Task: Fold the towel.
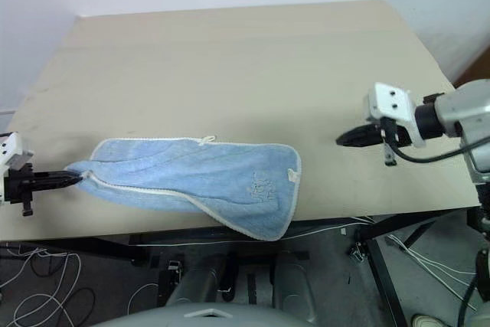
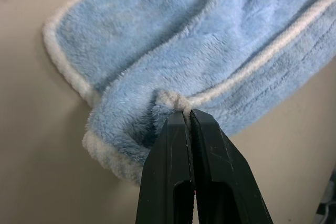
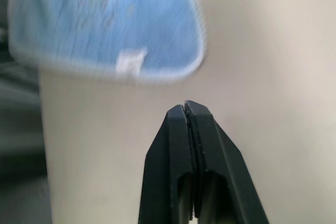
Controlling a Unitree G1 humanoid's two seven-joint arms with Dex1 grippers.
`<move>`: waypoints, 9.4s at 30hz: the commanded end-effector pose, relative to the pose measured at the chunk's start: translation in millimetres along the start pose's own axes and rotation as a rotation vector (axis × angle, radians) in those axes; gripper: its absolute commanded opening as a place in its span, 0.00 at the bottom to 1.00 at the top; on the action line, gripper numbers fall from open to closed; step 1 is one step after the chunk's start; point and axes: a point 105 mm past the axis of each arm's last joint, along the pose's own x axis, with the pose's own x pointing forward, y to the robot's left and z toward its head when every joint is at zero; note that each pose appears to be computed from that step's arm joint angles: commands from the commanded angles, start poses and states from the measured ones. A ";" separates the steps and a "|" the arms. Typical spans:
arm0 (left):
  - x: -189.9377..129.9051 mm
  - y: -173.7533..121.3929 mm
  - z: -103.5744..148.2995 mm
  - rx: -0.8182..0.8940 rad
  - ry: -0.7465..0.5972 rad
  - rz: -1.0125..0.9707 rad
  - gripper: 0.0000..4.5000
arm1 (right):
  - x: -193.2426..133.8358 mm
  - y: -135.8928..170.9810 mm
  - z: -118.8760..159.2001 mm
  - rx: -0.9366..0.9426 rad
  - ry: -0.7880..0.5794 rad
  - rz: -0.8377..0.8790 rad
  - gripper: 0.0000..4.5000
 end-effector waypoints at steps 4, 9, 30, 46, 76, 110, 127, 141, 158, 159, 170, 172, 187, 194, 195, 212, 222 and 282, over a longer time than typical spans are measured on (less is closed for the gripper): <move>3.2 -7.5 8.3 0.002 -0.056 -0.012 0.00 | 23.3 50.1 26.6 0.009 -0.108 0.173 0.57; 14.9 -14.8 5.0 -0.019 -0.073 -0.023 0.00 | 56.0 73.9 26.2 -0.032 -0.194 0.213 0.91; 24.7 -35.4 -7.1 -0.026 -0.065 0.008 0.00 | 123.2 82.9 -42.7 -0.545 -0.129 0.031 0.91; 27.3 -31.8 5.3 0.023 -0.060 0.025 0.00 | 113.6 81.8 -49.2 -0.876 -0.139 0.073 0.91; 27.9 -30.9 15.0 0.042 -0.095 0.033 0.00 | 119.5 96.7 -2.5 -0.818 -0.351 -0.031 0.91; 31.4 -25.1 10.8 0.044 -0.079 0.030 0.00 | 90.6 115.5 3.4 -0.156 -0.291 0.238 0.05; 22.2 -30.7 8.1 -0.004 -0.079 -0.042 0.00 | 63.5 70.5 42.0 -0.032 -0.338 0.264 0.01; -17.7 -4.1 51.3 -0.023 -0.195 0.040 0.00 | 55.7 53.6 -8.3 -0.010 -0.235 0.154 0.01; -56.8 5.3 78.3 -0.035 -0.286 0.137 0.00 | 23.5 24.0 -17.4 0.020 -0.251 0.017 0.01; -60.7 7.0 76.4 -0.038 -0.285 0.153 0.00 | 19.8 21.4 -17.1 0.030 -0.254 0.000 0.01; -61.9 37.7 101.8 0.006 -0.373 0.257 0.00 | -1.1 -5.5 -1.7 0.074 -0.305 -0.061 0.01; -59.0 41.2 108.9 0.014 -0.395 0.252 0.00 | -3.0 -10.0 0.0 0.084 -0.319 -0.067 0.01; -18.2 108.2 212.4 0.148 -0.559 0.743 0.00 | -32.3 -151.5 34.2 -0.063 -0.385 -0.726 0.01; -36.5 107.1 242.2 0.213 -0.584 0.816 0.00 | -44.3 -156.9 38.0 -0.123 -0.412 -0.785 0.01; -36.5 106.1 238.8 0.215 -0.569 0.792 0.00 | -42.2 -153.1 31.2 -0.121 -0.400 -0.761 0.01; -43.3 73.0 108.6 0.142 -0.213 0.348 0.00 | -0.7 -27.2 -52.3 0.049 -0.235 -0.263 0.01; -64.3 45.8 51.1 0.070 -0.083 0.232 0.00 | -4.4 31.6 -83.0 0.163 -0.145 -0.201 0.01; 170.9 -49.9 149.3 0.737 -0.018 -0.523 0.99 | 33.1 24.9 -92.6 0.078 -0.114 -0.412 0.00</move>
